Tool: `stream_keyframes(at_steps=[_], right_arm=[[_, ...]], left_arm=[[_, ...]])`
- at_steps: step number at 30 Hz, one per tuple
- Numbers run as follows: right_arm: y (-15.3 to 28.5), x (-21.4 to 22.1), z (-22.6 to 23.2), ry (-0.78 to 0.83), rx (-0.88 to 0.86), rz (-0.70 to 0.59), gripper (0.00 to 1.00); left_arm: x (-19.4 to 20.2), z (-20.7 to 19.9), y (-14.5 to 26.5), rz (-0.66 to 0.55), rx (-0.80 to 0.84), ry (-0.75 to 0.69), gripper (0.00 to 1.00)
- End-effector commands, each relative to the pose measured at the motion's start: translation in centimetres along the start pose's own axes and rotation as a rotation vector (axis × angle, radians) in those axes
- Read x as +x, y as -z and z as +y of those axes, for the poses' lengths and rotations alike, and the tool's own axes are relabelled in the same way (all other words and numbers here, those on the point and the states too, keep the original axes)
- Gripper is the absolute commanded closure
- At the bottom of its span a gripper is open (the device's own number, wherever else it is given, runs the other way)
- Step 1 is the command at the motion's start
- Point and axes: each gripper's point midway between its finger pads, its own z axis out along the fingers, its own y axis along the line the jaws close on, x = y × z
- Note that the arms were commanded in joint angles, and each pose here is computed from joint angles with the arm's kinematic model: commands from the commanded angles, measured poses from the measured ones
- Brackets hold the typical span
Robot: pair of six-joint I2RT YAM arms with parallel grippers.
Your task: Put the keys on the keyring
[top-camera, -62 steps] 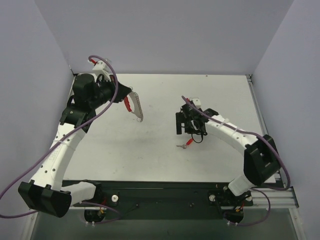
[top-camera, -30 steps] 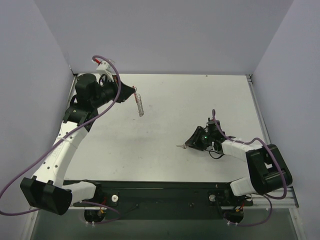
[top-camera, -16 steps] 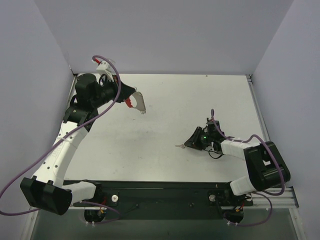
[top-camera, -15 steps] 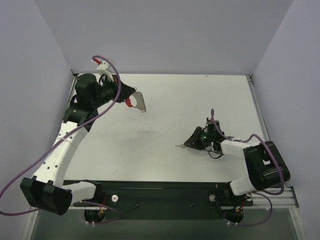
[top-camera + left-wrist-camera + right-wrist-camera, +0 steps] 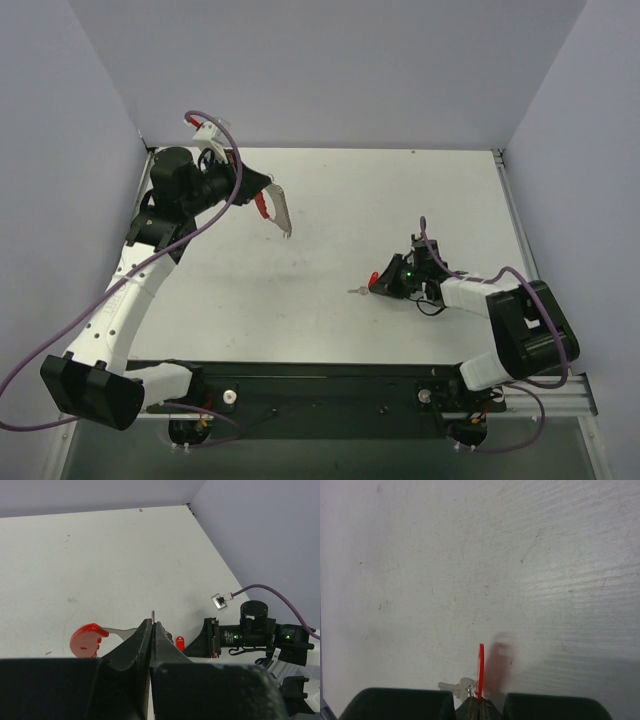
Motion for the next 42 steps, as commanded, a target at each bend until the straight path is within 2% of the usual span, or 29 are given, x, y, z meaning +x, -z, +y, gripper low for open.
stream_keyframes(at_steps=[1,4,10,13,18,23,24,26,27,30,33,38,42], right_arm=[[2.4,-1.7,2.9,0.097,-0.034,-0.029,1.00],[4.1,-2.6,4.5,0.148,-0.047,-0.052,1.00],[5.4,-2.8,4.4,0.202,-0.001,-0.047,1.00],[4.5,-2.4,3.6,0.216,0.017,-0.016,1.00],[1.5,-0.7,1.2,0.177,0.081,0.135,1.00],[0.1,-1.3,-0.1,0.140,0.145,0.133,1.00],[0.1,-1.5,-0.1,0.133,0.152,0.124,0.96],[0.1,-2.0,0.3,0.127,0.139,0.107,0.79],[0.3,-2.4,0.8,0.134,0.130,0.091,0.60],[1.2,-3.0,1.5,0.142,0.113,0.053,0.42],[1.8,-3.0,2.0,0.155,0.107,0.045,0.38],[2.3,-1.2,1.7,0.184,0.131,0.112,0.40],[2.9,-0.4,1.2,0.324,0.257,0.127,0.42]], left_arm=[[-2.0,-1.3,0.3,-0.064,0.038,-0.036,1.00],[-1.9,-1.3,0.3,-0.063,0.037,-0.034,1.00],[-1.5,-1.1,0.2,-0.058,0.040,-0.028,1.00],[-1.3,-1.1,0.2,-0.056,0.043,-0.026,1.00],[-1.3,-1.3,0.5,-0.060,0.046,-0.027,1.00],[-1.2,-1.3,0.8,-0.058,0.042,-0.031,1.00],[-1.2,-1.3,0.9,-0.062,0.040,-0.034,1.00],[-1.1,-1.4,0.9,-0.057,0.043,-0.033,1.00],[-1.2,-1.4,1.0,-0.059,0.044,-0.035,1.00],[-1.2,-1.4,1.0,-0.057,0.044,-0.038,1.00],[-1.1,-1.2,0.8,-0.052,0.041,-0.040,1.00],[-0.9,-1.2,0.6,-0.047,0.048,-0.039,1.00],[-0.7,-1.1,0.5,-0.040,0.045,-0.040,1.00]])
